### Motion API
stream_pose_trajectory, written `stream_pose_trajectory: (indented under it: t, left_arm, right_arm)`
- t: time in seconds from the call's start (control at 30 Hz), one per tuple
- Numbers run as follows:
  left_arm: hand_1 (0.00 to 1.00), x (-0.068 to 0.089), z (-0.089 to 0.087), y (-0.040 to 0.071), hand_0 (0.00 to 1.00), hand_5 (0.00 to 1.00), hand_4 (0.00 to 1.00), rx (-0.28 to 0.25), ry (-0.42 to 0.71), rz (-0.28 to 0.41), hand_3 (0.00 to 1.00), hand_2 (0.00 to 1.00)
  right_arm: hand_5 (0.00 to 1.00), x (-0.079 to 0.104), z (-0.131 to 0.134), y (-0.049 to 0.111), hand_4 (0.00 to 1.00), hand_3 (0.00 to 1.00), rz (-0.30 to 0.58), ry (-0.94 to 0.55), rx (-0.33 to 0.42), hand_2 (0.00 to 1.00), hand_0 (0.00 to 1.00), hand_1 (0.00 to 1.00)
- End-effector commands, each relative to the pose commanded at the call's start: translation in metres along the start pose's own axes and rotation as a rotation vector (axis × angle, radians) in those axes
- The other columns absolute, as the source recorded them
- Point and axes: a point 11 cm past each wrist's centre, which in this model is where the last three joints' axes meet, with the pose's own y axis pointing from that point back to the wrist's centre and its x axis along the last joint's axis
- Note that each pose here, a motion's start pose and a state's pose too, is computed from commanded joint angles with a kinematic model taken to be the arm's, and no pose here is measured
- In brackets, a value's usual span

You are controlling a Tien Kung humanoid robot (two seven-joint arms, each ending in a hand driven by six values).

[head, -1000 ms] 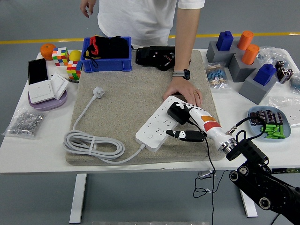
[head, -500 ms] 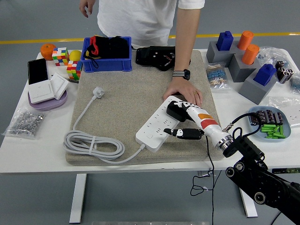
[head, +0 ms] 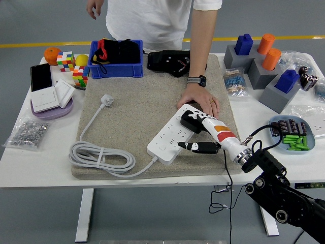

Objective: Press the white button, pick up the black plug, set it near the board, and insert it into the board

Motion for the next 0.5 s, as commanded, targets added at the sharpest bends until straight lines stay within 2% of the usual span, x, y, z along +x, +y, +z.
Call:
stream_pose_trajectory:
  t: [0.2, 0.37, 0.5]
  left_arm:
    - [0.675, 0.000, 0.000, 0.000, 0.685, 0.207, 0.556, -0.001, 0.003, 0.000, 0.685, 0.656]
    - [0.675, 0.000, 0.000, 0.000, 0.685, 0.206, 0.556, -0.001, 0.005, 0.000, 0.684, 0.656]
    - [0.675, 0.000, 0.001, 0.000, 0.685, 0.205, 0.556, -0.002, 0.004, 0.000, 0.684, 0.656]
  right_arm:
    - [0.698, 0.009, -0.007, -0.003, 0.998, 0.849, 0.024, -0.006, 0.019, 0.881, 0.962, 0.927]
    - [0.698, 0.029, -0.020, -0.008, 0.998, 0.849, 0.077, -0.010, 0.063, 0.881, 0.962, 0.927]
    - [0.698, 0.038, -0.027, -0.007, 0.998, 0.847, 0.103, -0.017, 0.082, 0.880, 0.962, 0.927]
